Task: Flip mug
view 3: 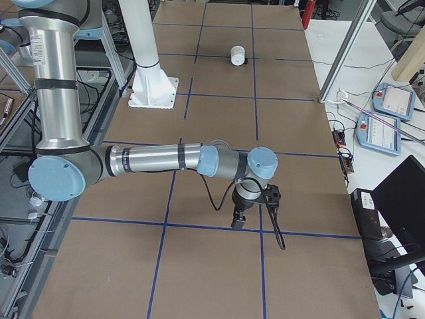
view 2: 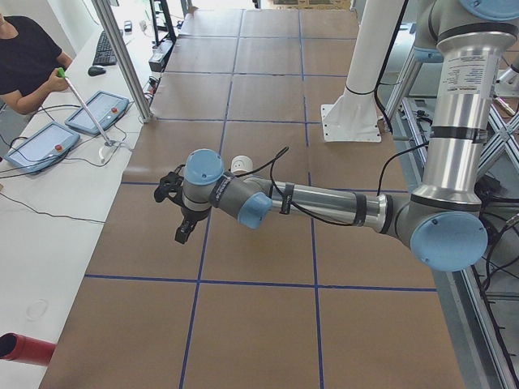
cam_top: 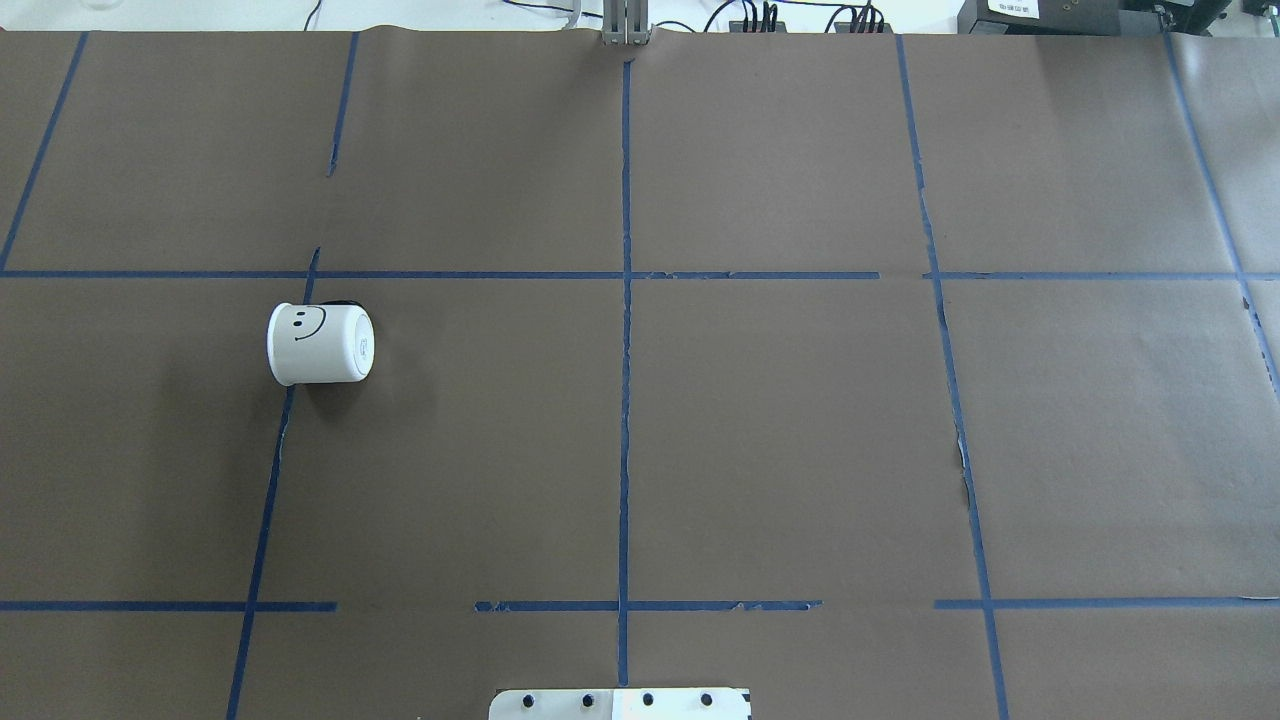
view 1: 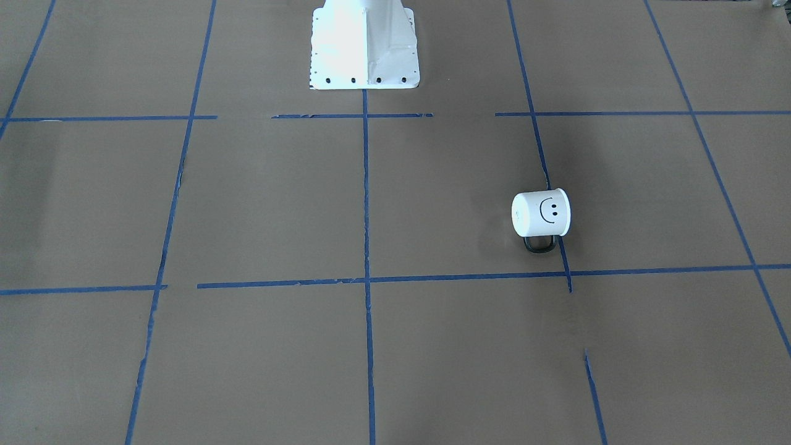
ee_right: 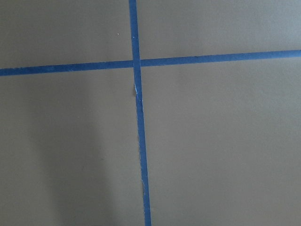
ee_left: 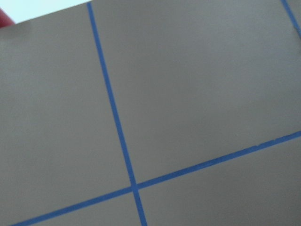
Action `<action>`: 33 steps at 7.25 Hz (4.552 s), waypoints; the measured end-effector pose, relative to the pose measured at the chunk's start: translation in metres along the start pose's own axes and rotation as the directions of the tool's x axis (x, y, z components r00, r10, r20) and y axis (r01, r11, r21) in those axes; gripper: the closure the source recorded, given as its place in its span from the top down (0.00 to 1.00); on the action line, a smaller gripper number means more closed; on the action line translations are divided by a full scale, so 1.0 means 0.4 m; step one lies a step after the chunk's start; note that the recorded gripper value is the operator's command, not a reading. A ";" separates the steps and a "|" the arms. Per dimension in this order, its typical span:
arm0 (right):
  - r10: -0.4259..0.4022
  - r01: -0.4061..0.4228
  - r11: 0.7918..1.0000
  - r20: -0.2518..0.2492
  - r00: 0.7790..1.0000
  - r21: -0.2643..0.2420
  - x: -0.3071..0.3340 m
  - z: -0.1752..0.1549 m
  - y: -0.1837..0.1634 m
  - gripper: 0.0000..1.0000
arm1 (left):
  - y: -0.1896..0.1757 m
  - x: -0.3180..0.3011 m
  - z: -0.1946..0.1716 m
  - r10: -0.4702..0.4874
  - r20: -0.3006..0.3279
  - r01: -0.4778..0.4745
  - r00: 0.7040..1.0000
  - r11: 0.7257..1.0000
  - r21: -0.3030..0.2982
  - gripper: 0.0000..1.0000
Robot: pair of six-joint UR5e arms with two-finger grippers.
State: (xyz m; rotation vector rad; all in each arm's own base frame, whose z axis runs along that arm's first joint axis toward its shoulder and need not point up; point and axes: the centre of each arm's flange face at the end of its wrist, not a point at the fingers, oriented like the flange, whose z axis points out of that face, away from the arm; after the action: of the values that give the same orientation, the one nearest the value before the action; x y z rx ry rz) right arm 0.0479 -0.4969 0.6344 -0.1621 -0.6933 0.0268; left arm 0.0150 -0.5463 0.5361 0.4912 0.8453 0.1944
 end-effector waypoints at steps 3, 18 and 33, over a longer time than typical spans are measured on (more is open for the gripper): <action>0.000 0.000 1.000 0.000 1.000 0.000 0.000 0.000 0.000 1.00 | 0.021 0.182 0.138 -0.150 -0.179 0.164 0.972 0.984 0.063 1.00; 0.000 0.000 1.000 0.000 1.000 0.000 0.000 0.000 0.000 1.00 | 0.207 0.611 0.460 -0.629 -0.585 0.668 0.512 0.720 -0.190 0.99; 0.000 0.000 1.000 0.000 1.000 0.000 0.000 0.000 0.000 1.00 | -0.119 1.004 0.280 -0.805 -0.433 0.709 0.406 0.576 -0.407 0.00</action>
State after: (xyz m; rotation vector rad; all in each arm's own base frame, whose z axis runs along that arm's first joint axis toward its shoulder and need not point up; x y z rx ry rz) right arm 0.0479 -0.4969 0.6345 -0.1621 -0.6933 0.0269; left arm 0.3610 -0.4831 0.3070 -0.1919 1.5843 -0.4889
